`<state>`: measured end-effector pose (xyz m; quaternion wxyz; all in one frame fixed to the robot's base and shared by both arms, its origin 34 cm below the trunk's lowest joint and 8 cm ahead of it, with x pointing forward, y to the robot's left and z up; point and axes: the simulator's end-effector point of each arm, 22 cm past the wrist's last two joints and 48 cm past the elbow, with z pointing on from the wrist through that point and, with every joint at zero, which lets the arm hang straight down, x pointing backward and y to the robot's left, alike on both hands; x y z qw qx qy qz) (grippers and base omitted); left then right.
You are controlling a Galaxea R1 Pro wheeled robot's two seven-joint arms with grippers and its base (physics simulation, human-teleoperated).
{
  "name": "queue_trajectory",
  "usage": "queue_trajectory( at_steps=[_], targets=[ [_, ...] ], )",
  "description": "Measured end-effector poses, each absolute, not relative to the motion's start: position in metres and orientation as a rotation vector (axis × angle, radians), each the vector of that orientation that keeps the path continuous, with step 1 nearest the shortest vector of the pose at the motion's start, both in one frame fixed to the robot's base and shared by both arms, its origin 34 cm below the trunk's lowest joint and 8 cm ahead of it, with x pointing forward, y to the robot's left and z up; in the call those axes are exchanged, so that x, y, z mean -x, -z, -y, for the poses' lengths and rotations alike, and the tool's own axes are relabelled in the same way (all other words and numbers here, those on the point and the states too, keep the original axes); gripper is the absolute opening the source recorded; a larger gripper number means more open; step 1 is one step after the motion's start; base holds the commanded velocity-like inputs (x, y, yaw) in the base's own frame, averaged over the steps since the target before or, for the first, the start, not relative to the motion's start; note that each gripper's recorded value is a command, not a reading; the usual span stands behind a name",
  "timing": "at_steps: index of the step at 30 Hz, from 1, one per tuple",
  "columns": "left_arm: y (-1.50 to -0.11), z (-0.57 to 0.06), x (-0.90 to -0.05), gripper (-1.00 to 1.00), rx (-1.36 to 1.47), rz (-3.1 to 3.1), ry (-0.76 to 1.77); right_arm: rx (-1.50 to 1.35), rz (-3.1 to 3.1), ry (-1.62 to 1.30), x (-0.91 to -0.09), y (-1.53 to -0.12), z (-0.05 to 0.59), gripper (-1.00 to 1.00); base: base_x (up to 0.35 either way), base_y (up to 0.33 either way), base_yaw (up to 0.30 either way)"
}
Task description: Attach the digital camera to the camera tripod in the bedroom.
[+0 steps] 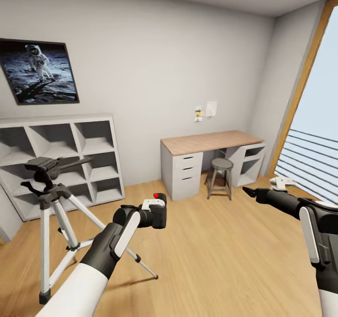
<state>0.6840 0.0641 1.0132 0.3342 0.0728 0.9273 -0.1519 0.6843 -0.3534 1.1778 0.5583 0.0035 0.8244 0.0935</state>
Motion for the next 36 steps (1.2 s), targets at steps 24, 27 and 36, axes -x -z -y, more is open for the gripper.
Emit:
queue_trajectory(
  at_steps=[24, 27, 36],
  targets=[
    [-1.0129, -0.0644, -0.6836, -1.0, -0.191, -2.421, 0.396, 0.0, -1.942, -0.232, -0.6842, -1.1782, 0.3504, 1.0, 0.29, -0.189, 0.269],
    [-1.0129, -0.064, -0.6835, -1.0, -0.191, -2.421, 0.396, 0.0, -1.942, -0.232, -0.6842, -1.1782, 0.3504, 1.0, 0.264, -0.231, 0.269],
    [-1.0127, -0.0635, -0.6834, -1.0, -0.196, -2.42, 0.392, 0.002, -1.941, -0.235, -0.6842, -1.1785, 0.3499, 1.0, 0.24, -0.243, 0.25]
  ],
)
